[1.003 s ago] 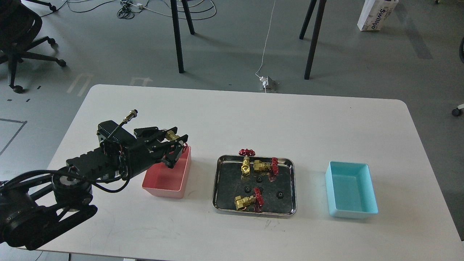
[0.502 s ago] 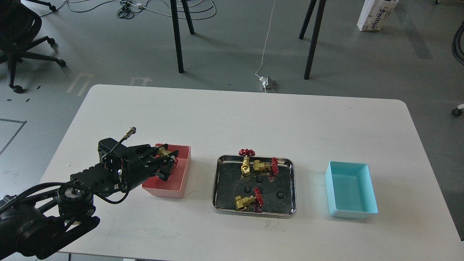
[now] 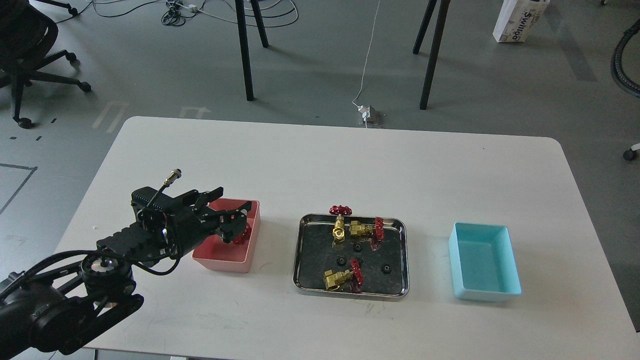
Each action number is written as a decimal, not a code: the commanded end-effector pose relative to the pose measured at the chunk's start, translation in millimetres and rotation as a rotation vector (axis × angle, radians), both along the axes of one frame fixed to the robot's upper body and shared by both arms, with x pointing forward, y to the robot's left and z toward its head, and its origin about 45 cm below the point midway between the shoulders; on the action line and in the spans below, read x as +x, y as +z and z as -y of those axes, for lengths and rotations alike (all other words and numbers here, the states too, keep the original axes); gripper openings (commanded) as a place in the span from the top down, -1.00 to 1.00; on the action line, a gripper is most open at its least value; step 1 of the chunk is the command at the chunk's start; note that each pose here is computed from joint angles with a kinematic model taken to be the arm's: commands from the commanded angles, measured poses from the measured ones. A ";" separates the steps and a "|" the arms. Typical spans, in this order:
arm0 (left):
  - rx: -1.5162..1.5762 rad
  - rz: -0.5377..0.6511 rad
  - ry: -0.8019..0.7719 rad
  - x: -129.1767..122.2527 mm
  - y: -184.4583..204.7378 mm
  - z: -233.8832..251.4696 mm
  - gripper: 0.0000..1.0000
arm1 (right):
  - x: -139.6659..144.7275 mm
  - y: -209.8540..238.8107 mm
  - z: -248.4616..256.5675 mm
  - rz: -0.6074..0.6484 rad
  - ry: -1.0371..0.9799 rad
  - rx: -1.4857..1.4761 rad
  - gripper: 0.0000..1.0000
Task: Place valve in pink box and gear in blue box
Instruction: 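Withdraw the left arm and bring the right gripper over the tray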
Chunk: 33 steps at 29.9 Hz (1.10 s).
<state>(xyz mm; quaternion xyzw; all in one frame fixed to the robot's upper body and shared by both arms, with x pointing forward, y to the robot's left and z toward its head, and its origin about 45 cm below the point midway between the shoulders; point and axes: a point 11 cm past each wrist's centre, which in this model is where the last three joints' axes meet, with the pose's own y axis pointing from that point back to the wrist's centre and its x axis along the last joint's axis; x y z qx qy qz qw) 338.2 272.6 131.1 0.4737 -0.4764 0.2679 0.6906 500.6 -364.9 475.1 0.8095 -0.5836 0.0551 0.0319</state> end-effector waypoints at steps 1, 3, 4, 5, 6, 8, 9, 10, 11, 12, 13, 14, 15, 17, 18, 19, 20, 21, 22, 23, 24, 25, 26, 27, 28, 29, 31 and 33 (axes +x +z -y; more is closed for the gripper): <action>-0.179 0.079 0.112 47.4 61.6 -5.5 -0.98 | -1.1 -3.6 -6.1 -0.006 0.025 -0.029 -0.98; -0.363 0.071 0.166 76.9 108.3 -2.3 -0.98 | -0.9 -11.6 -20.1 -0.010 0.062 -0.125 -0.98; -0.454 0.056 0.186 88.5 128.7 -1.7 -0.98 | -1.2 -17.9 -30.8 -0.012 0.092 -0.189 -0.98; -0.555 0.039 0.219 101.3 149.2 -5.8 -0.98 | -2.5 -26.5 -44.2 -0.016 0.133 -0.277 -0.98; -0.638 0.028 0.248 111.9 165.5 -10.4 -0.98 | -4.0 -34.3 -55.7 -0.021 0.172 -0.361 -0.98; -0.787 0.027 0.292 131.7 198.8 -16.7 -0.98 | -11.4 -56.1 -85.6 -0.029 0.278 -0.540 -0.98; -0.847 0.036 0.306 140.8 217.7 -19.9 -0.98 | -17.9 -69.4 -101.3 -0.036 0.340 -0.626 -0.98; -0.892 0.052 0.315 147.8 234.2 -23.2 -0.98 | -25.5 -82.2 -113.2 -0.045 0.397 -0.695 -0.98; -0.935 0.066 0.327 154.5 249.9 -27.5 -0.98 | -35.7 -98.0 -125.1 -0.059 0.466 -0.765 -0.98; -0.974 0.079 0.340 160.6 263.6 -32.3 -0.98 | -46.7 -114.2 -135.2 -0.076 0.536 -0.833 -0.98; -1.001 0.088 0.347 165.0 274.8 -35.9 -0.98 | -56.7 -126.6 -142.6 -0.089 0.593 -0.881 -0.98; -1.031 0.098 0.349 169.8 289.9 -38.9 -0.98 | -69.0 -141.0 -151.2 -0.106 0.666 -0.936 -0.98; -1.060 0.111 0.356 174.2 303.5 -44.0 -0.98 | -81.8 -155.1 -158.2 -0.122 0.737 -0.990 -0.98; -1.102 0.139 0.366 180.0 324.9 -50.4 -0.98 | -101.4 -178.8 -167.0 -0.133 0.839 -1.095 -0.98; -1.118 0.151 0.368 182.5 334.4 -51.3 -0.98 | -111.2 -191.9 -169.1 -0.134 0.886 -1.161 -0.98; -1.132 0.163 0.366 184.7 342.7 -50.9 -0.98 | -119.9 -204.0 -170.5 -0.134 0.931 -1.221 -0.98; -1.137 0.174 0.367 186.0 349.1 -51.8 -0.98 | -126.6 -213.8 -172.8 -0.131 0.971 -1.263 -0.98; -1.142 0.186 0.370 187.4 355.3 -53.6 -0.98 | -134.1 -227.1 -176.0 -0.131 1.024 -1.310 -0.98; -1.144 0.193 0.377 188.1 357.8 -56.3 -0.98 | -140.4 -238.4 -179.4 -0.129 1.072 -1.347 -0.98; -1.146 0.200 0.384 188.7 359.6 -59.3 -0.98 | -147.5 -251.5 -181.1 -0.130 1.125 -1.394 -0.98; -1.147 0.205 0.386 189.0 362.0 -60.3 -0.98 | -152.7 -260.7 -181.2 -0.129 1.162 -1.426 -0.98; -1.148 0.209 0.388 189.3 363.7 -61.6 -0.98 | -157.8 -269.5 -181.4 -0.125 1.204 -1.459 -0.98; -1.149 0.211 0.389 189.6 364.8 -61.1 -0.98 | -162.9 -277.7 -181.3 -0.121 1.244 -1.486 -0.98; -1.151 0.216 0.388 189.3 366.4 -61.9 -0.98 | -167.5 -284.4 -183.7 -0.115 1.279 -1.503 -0.98; -1.152 0.218 0.388 189.3 367.3 -61.8 -0.98 | -171.5 -290.7 -185.6 -0.111 1.312 -1.521 -0.98; -1.154 0.225 0.383 189.1 371.4 -60.9 -0.98 | -173.4 -296.5 -187.2 -0.109 1.334 -1.538 -0.97; -1.156 0.233 0.380 188.9 376.3 -61.0 -0.98 | -172.5 -306.2 -188.0 -0.117 1.355 -1.568 -0.97; -1.156 0.237 0.378 188.6 378.3 -61.3 -0.98 | -171.3 -312.8 -189.5 -0.119 1.369 -1.589 -0.96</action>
